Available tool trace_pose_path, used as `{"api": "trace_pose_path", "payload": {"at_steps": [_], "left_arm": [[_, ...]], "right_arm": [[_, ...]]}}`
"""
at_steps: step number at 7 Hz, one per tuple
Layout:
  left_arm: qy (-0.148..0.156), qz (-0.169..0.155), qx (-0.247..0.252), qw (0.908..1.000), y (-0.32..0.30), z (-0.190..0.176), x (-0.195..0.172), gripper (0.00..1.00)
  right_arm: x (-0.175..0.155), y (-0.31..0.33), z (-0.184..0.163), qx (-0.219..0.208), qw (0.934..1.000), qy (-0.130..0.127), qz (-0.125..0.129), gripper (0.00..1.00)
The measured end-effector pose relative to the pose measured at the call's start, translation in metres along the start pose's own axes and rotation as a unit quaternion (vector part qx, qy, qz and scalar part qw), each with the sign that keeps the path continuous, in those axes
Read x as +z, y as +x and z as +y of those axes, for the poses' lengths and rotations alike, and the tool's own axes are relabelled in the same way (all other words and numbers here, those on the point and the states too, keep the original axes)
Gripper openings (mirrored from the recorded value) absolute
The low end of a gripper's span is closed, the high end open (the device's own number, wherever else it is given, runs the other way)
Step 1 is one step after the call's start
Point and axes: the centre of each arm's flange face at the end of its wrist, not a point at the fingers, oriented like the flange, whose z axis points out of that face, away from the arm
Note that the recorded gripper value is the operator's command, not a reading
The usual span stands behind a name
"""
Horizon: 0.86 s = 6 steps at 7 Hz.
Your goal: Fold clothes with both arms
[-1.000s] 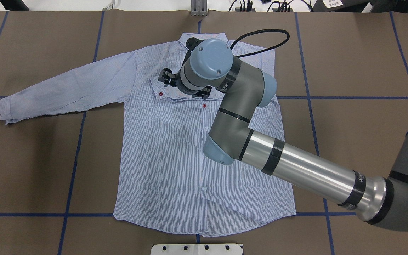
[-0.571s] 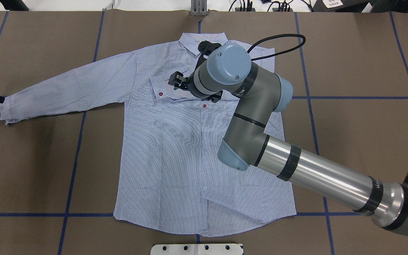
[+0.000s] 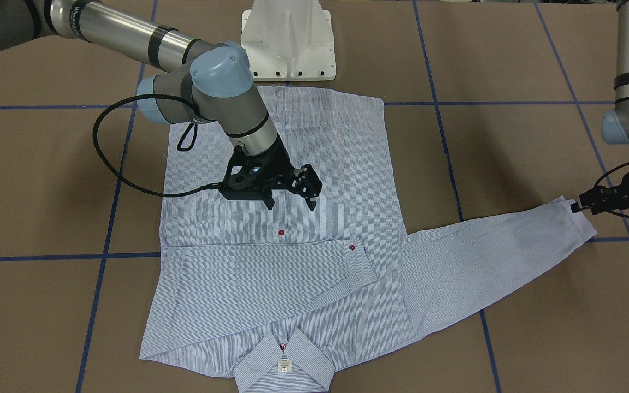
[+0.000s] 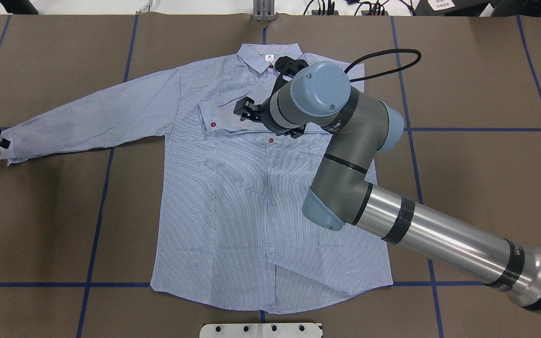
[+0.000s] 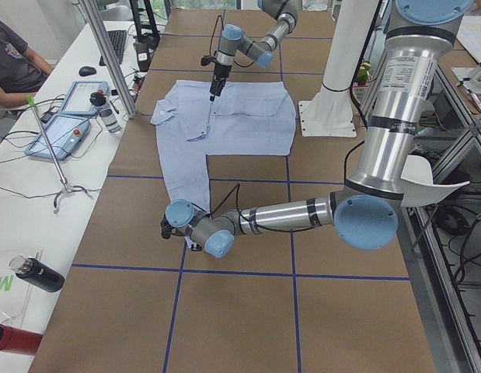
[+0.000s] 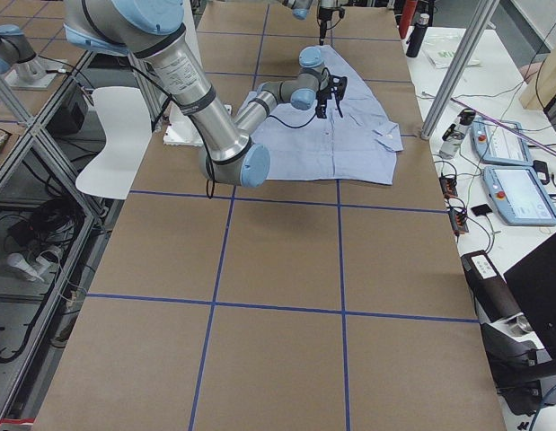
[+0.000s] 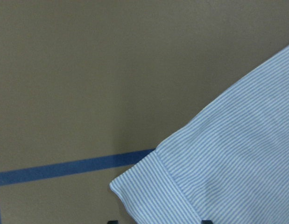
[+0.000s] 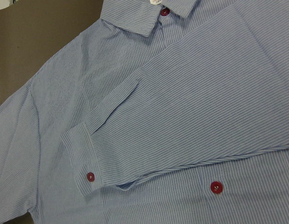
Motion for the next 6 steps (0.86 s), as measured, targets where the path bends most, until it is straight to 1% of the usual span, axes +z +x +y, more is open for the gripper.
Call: {"api": "trace_pose_path", "payload": {"at_steps": [1, 2, 3, 4, 5, 6], "left_arm": [[-0.003, 0.001, -0.002, 1.0000, -0.001, 0.002, 0.003, 0.64], [-0.006, 0.001, -0.003, 1.0000, -0.001, 0.003, 0.005, 0.61], [-0.008, 0.001, -0.003, 1.0000, -0.001, 0.004, 0.007, 0.60], [-0.009, 0.001, -0.002, 1.0000, 0.000, 0.005, 0.008, 0.55], [-0.011, 0.001, 0.000, 0.9999, 0.001, 0.005, 0.011, 0.45], [-0.013, 0.002, 0.003, 0.9999, 0.003, 0.006, 0.014, 0.39]], "right_arm": [[-0.001, 0.002, 0.000, 0.000, 1.0000, 0.000, 0.000, 1.00], [-0.002, 0.006, -0.001, 0.000, 1.0000, 0.001, 0.000, 1.00], [-0.004, 0.008, -0.001, 0.000, 1.0000, 0.001, -0.001, 1.00], [-0.005, 0.011, -0.001, 0.000, 1.0000, 0.001, -0.001, 1.00], [-0.006, 0.013, 0.000, 0.000, 1.0000, 0.001, -0.001, 1.00], [-0.006, 0.015, 0.000, 0.000, 1.0000, 0.001, -0.001, 1.00]]}}
